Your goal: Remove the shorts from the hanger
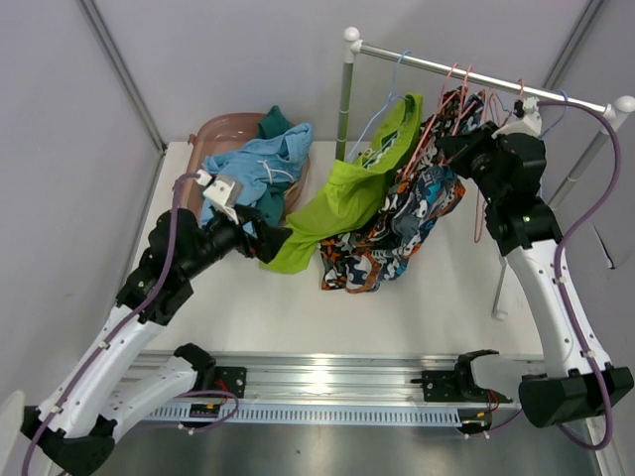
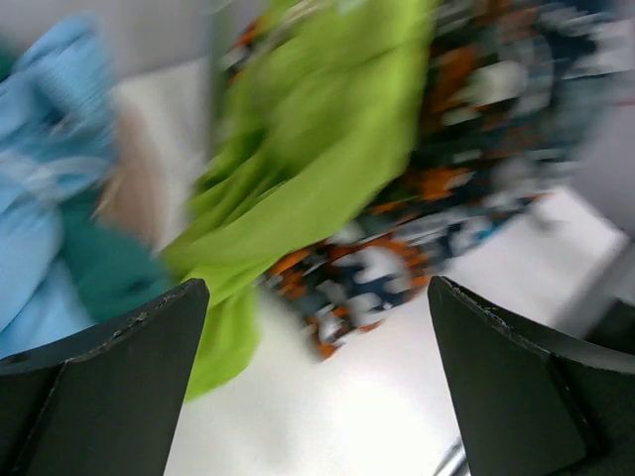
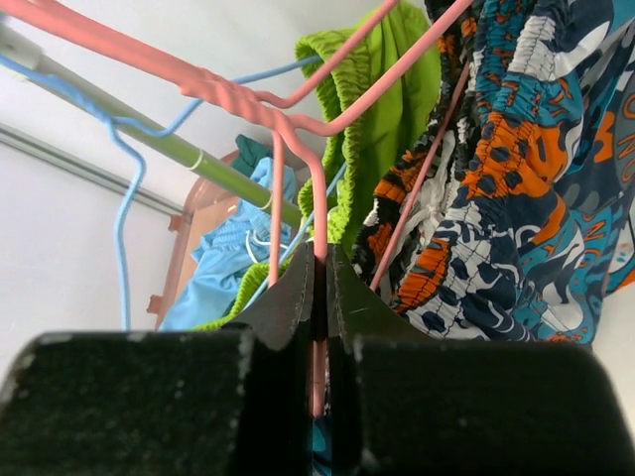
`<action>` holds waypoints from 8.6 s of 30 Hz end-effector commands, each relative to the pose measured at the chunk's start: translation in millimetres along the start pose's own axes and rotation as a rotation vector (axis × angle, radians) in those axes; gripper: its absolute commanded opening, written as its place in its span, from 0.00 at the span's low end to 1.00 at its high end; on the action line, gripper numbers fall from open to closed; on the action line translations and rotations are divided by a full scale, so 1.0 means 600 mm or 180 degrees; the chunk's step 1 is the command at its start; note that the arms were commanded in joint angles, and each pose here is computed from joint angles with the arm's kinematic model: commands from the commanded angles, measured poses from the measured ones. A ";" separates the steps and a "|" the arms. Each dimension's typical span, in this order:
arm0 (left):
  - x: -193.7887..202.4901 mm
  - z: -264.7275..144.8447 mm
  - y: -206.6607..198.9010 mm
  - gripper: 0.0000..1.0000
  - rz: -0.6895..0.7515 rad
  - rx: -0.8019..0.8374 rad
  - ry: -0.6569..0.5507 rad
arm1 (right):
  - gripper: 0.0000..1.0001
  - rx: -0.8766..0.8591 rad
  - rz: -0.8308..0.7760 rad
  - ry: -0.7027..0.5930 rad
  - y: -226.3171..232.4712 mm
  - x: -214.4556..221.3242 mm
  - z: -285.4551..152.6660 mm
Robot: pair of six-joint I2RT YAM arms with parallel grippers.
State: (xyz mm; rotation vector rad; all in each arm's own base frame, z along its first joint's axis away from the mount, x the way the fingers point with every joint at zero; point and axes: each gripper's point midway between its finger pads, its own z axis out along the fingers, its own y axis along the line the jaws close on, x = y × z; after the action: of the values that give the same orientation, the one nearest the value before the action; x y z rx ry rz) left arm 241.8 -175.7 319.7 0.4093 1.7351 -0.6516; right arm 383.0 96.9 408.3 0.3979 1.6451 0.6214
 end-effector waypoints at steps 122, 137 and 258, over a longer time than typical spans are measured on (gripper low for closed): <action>0.202 -0.262 -0.668 0.00 0.2732 0.2626 0.0444 | 0.00 0.0837 0.0308 -0.1043 -0.056 -0.273 -0.034; 0.399 -0.294 -0.553 0.00 0.2582 0.2590 0.1457 | 0.00 0.0896 0.0364 -0.1113 -0.062 -0.311 -0.036; -0.228 0.155 -0.515 0.00 0.1508 0.0539 -0.1550 | 0.00 0.0592 0.0314 -0.0687 -0.019 -0.127 -0.074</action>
State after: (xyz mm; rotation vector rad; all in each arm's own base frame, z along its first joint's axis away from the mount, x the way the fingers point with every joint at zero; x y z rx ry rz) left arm 194.7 -482.2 423.5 0.7277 1.2113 -0.4575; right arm 354.4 37.9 450.8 0.6763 1.5587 0.5144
